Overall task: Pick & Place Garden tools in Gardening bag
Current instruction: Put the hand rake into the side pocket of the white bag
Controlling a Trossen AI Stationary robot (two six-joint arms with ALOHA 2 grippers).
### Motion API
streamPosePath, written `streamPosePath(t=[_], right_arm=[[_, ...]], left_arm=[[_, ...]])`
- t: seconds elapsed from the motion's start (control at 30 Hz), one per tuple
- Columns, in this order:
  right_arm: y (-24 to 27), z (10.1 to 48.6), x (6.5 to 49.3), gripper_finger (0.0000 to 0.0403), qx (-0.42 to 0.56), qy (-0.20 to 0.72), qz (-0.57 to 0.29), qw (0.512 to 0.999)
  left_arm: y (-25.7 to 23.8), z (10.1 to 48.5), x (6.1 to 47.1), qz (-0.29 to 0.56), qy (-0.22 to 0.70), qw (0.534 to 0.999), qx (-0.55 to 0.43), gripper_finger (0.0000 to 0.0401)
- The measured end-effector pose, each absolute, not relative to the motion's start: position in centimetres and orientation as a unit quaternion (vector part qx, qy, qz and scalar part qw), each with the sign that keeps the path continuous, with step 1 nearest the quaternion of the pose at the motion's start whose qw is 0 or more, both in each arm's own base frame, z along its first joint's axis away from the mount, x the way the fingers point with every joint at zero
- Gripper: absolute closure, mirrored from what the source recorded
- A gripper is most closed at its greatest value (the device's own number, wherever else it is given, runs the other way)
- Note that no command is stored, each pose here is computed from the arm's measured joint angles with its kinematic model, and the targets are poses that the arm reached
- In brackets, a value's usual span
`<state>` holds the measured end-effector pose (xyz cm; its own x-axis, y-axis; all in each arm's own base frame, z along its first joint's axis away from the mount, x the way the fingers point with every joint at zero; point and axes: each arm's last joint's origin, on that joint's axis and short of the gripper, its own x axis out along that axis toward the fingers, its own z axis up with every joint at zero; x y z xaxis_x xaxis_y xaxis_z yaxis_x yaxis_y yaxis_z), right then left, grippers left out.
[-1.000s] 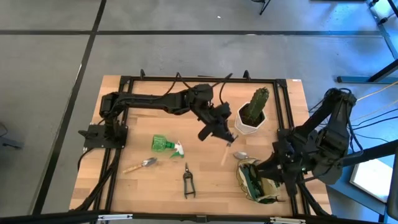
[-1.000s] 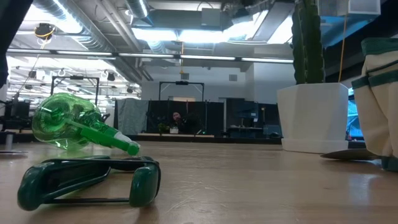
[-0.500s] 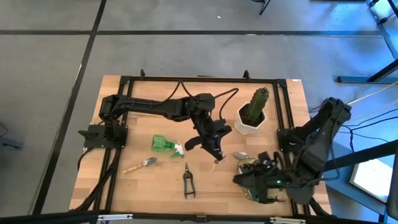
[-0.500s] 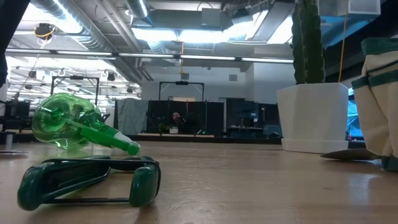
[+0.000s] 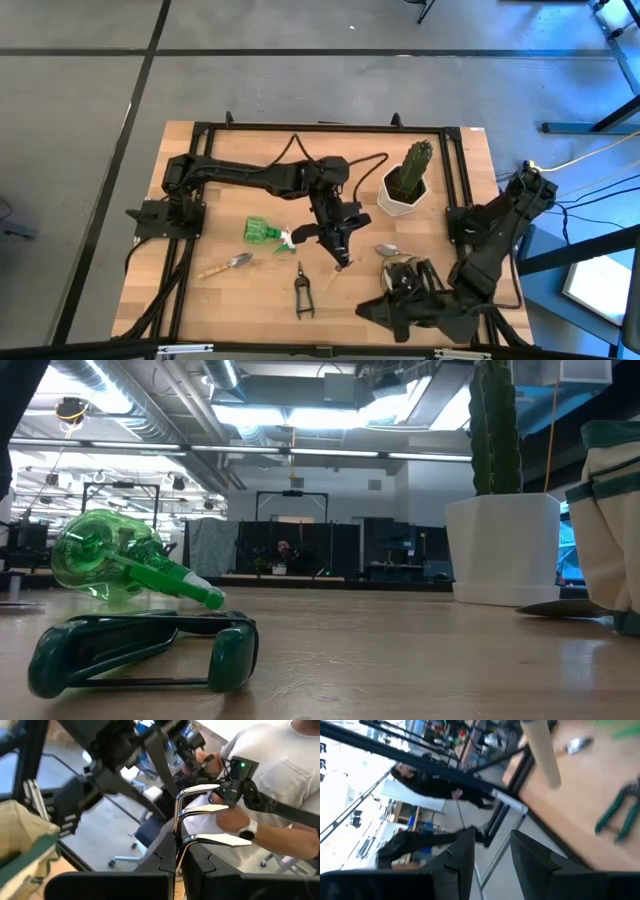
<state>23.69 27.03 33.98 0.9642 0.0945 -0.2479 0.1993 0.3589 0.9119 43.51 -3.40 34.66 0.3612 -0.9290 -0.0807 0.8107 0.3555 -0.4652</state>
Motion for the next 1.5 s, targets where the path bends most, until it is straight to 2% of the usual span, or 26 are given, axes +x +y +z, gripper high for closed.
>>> streamPosePath(t=[0.23, 0.43, 0.53, 0.73, 0.93, 1.17, 1.5], right_arm=[[28.1, 33.2, 20.5, 0.0274, 0.638, 0.197, -0.056, 0.742], [27.6, 31.2, 19.1, 0.0275, 0.657, 0.296, -0.137, 0.679], [27.4, 30.9, 19.2, 0.0275, 0.659, 0.341, -0.144, 0.655], [26.9, 30.3, 18.9, 0.0275, 0.645, 0.356, -0.179, 0.652], [25.5, 29.7, 19.6, 0.0275, 0.626, 0.358, -0.231, 0.654], [24.5, 29.1, 19.5, 0.0275, 0.597, 0.442, -0.274, 0.611], [24.1, 28.9, 19.2, 0.0275, 0.585, 0.427, -0.297, 0.622]], left_arm=[[-4.3, 32.7, 44.5, -0.557, 0.175, 0.794, -0.167, 0.0398], [-4.2, 31.8, 45.2, -0.526, 0.156, 0.825, -0.133, 0.0398], [-4.0, 30.8, 45.8, -0.519, 0.162, 0.829, -0.133, 0.0398], [-3.0, 29.1, 46.8, -0.489, 0.186, 0.835, -0.170, 0.0398], [-2.3, 29.0, 47.8, -0.374, 0.162, 0.896, -0.176, 0.0398], [-2.3, 29.4, 48.1, -0.339, 0.141, 0.913, -0.180, 0.0398], [-2.2, 29.4, 48.1, -0.324, 0.140, 0.919, -0.176, 0.0399]])
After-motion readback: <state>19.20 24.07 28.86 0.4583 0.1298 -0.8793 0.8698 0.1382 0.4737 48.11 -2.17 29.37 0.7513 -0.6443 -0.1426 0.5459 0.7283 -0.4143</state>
